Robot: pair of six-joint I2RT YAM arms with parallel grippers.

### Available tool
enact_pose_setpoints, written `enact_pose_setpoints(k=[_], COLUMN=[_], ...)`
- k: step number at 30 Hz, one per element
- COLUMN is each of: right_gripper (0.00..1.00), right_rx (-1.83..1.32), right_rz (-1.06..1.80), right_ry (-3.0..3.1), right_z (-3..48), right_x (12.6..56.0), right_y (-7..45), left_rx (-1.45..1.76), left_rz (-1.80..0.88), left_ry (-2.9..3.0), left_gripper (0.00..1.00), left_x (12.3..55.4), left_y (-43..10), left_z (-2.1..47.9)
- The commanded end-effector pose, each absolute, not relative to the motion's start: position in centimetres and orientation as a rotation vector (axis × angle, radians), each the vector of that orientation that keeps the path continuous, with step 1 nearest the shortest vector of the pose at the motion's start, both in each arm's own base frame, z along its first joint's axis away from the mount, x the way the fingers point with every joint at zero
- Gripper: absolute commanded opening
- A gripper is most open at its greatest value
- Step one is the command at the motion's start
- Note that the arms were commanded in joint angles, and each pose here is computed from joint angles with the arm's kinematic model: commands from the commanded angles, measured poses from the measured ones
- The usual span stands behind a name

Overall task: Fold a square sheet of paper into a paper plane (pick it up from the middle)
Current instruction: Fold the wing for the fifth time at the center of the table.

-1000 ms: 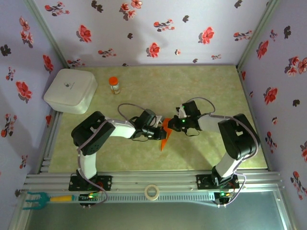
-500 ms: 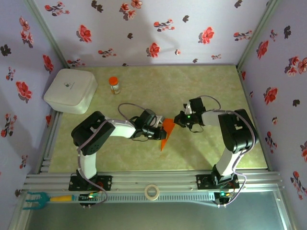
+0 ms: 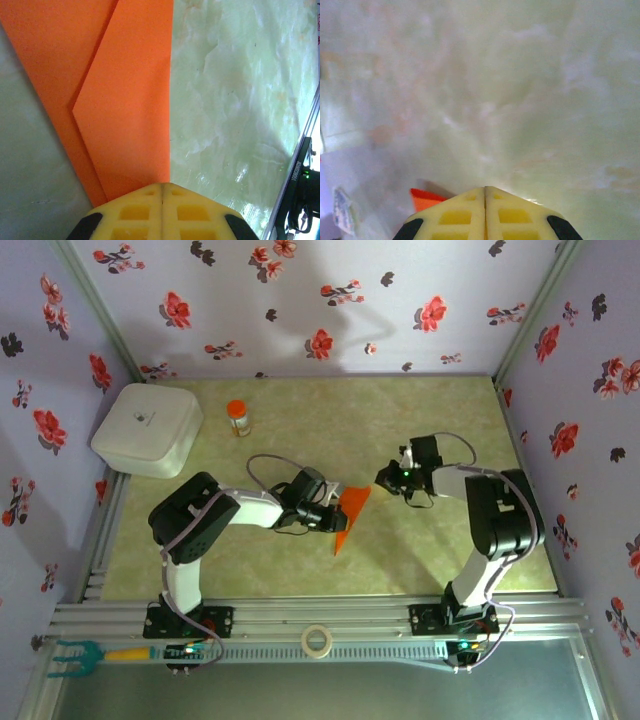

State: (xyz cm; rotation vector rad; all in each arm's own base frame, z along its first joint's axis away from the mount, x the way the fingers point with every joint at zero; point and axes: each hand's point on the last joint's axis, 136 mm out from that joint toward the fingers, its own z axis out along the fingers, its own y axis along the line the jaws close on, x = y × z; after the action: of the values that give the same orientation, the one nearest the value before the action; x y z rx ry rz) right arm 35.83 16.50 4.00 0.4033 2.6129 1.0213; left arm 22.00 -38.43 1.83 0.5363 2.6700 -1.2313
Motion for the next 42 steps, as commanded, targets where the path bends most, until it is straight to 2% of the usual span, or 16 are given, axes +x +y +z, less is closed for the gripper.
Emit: enact_pose_setpoints(k=[1, 5, 9, 18, 26, 31, 37, 42], right_gripper=[0.09, 0.08, 0.08, 0.07, 0.07, 0.08, 0.09, 0.08], right_rx=[0.364, 0.222, 0.118, 0.242, 0.394, 0.418, 0.338, 0.248], right_rz=[1.126, 1.249, 1.254, 1.059, 1.064, 1.073, 1.136, 1.229], right_ry=[2.493, 2.520, 2.622, 2.799, 2.702, 2.627, 2.554, 2.612], right_z=[8.0, 8.5, 6.4, 0.6, 0.7, 2.7, 6.1, 5.4], right_x=[35.6, 33.2, 31.0, 30.7, 34.6, 35.9, 35.1, 32.3], right_y=[17.8, 21.3, 23.6, 21.4, 18.0, 17.1, 18.1, 21.1], left_rx=[0.515, 0.521, 0.521, 0.507, 0.490, 0.489, 0.494, 0.494], left_rz=[-0.997, -1.000, -1.001, -1.001, -1.003, -1.005, -1.005, -1.010], left_ry=[3.025, 3.016, 3.003, 2.999, 3.008, 3.011, 3.008, 2.999], left_gripper=[0.00, 0.00, 0.00, 0.00, 0.00, 0.00, 0.00, 0.00], left_x=[17.1, 17.2, 17.5, 17.6, 17.5, 17.4, 17.6, 17.8], left_y=[-33.0, -33.2, -33.3, -33.2, -33.2, -33.2, -33.3, -33.5], left_z=[-4.1, -3.8, -3.5, -3.5, -4.0, -4.2, -4.0, -3.7])
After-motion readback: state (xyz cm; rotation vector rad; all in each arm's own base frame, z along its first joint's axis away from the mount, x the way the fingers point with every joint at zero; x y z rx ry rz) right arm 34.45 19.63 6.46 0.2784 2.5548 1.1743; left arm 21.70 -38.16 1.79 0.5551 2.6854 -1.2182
